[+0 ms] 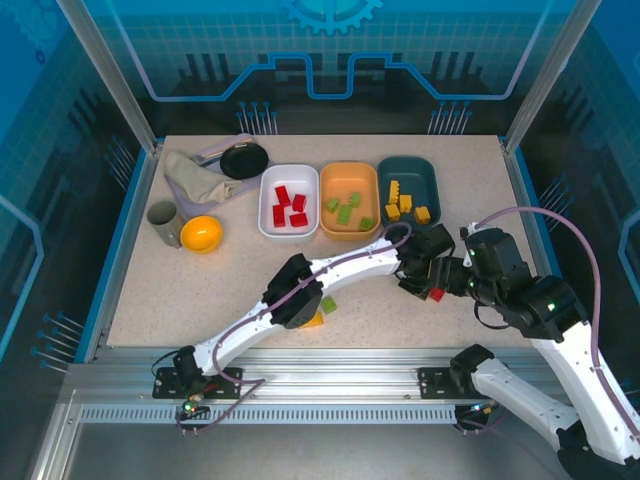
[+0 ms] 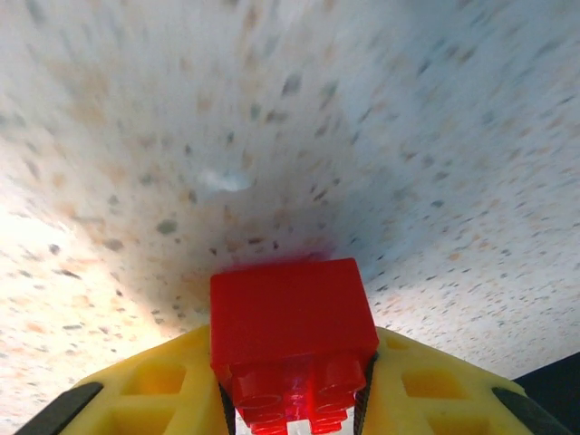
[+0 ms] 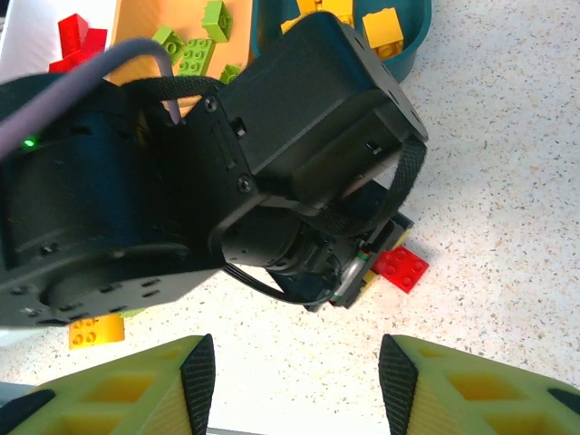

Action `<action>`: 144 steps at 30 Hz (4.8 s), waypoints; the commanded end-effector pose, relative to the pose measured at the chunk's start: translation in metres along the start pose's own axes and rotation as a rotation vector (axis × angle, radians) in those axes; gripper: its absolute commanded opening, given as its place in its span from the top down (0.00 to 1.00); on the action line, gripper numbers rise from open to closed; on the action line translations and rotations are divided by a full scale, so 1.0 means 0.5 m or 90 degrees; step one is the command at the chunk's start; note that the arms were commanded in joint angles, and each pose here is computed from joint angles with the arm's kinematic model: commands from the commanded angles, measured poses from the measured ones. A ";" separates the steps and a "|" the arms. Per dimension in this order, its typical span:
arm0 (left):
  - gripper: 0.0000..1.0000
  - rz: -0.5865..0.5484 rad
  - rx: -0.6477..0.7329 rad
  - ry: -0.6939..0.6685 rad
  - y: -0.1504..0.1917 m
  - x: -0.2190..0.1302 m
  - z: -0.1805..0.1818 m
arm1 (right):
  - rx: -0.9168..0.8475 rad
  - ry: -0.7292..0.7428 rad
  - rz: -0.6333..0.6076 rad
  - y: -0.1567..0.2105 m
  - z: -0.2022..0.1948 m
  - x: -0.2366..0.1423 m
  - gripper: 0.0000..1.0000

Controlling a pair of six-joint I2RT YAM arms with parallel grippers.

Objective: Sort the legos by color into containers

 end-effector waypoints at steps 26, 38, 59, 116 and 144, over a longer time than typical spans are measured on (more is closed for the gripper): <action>0.74 -0.434 0.312 0.089 -0.612 -0.600 -0.111 | -0.124 -0.250 0.000 -0.160 0.248 0.141 0.47; 0.74 -0.320 0.176 0.198 -0.728 -0.474 -0.227 | -0.089 -0.310 -0.027 -0.215 0.280 0.197 0.44; 0.68 -0.231 0.078 0.181 -0.784 -0.339 -0.259 | -0.077 -0.337 -0.126 -0.268 0.299 0.236 0.41; 0.02 -0.357 0.189 0.276 -0.527 -0.789 0.496 | -0.897 -0.285 0.337 0.226 0.520 0.447 0.17; 0.04 -0.195 0.299 0.324 -0.476 -0.696 0.342 | -0.477 -0.175 0.176 -0.110 0.379 0.420 0.65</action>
Point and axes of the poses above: each hand's point on the last joint's axis, 136 mm out from that joint toward the fingers, its own x axis out along the fingers, its own z axis along the line the jaws close on, y = z × x, the point moved 3 cm from there along -x, back along the fingers, and after that the axes turned 13 degrees about -x, right-handed, at the moved point
